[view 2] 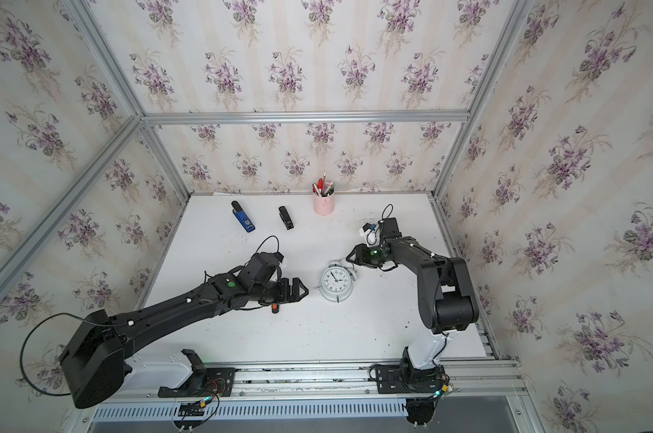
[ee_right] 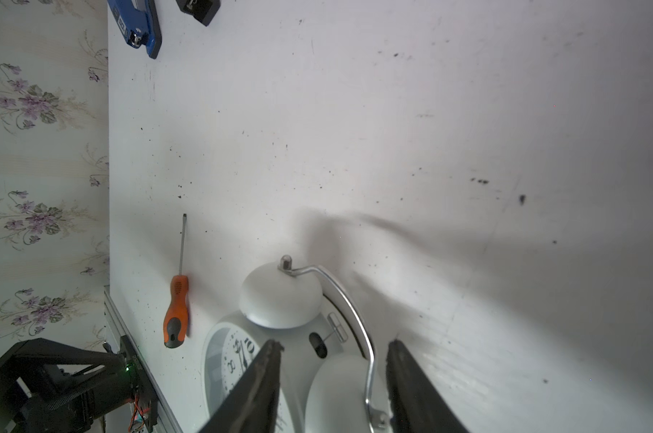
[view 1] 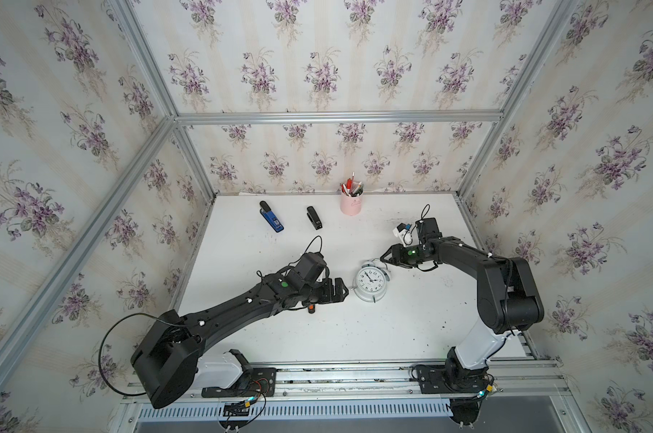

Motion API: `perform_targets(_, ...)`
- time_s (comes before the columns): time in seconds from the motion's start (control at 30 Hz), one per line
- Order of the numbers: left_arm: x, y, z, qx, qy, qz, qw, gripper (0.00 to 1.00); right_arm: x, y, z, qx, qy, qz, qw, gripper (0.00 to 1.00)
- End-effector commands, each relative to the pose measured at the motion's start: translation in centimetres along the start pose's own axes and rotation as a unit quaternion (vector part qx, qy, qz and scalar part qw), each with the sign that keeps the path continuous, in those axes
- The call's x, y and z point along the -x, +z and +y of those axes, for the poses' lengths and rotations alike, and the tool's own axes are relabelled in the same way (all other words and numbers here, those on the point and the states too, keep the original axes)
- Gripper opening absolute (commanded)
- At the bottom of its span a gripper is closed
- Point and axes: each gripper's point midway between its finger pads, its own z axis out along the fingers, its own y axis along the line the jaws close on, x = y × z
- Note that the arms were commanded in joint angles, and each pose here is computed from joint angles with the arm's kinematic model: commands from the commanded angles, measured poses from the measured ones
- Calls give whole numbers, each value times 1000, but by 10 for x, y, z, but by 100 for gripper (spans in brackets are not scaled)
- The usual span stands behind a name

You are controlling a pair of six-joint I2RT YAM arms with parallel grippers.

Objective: Remove the battery from the alarm
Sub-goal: Adjust the alarm at the center of the board.

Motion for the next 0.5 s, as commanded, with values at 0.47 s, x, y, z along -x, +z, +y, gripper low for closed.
perform_targets(0.47, -1, 6, 4, 11, 12, 10, 1000, 100, -10, 20, 11, 81, 3, 26, 996, 10)
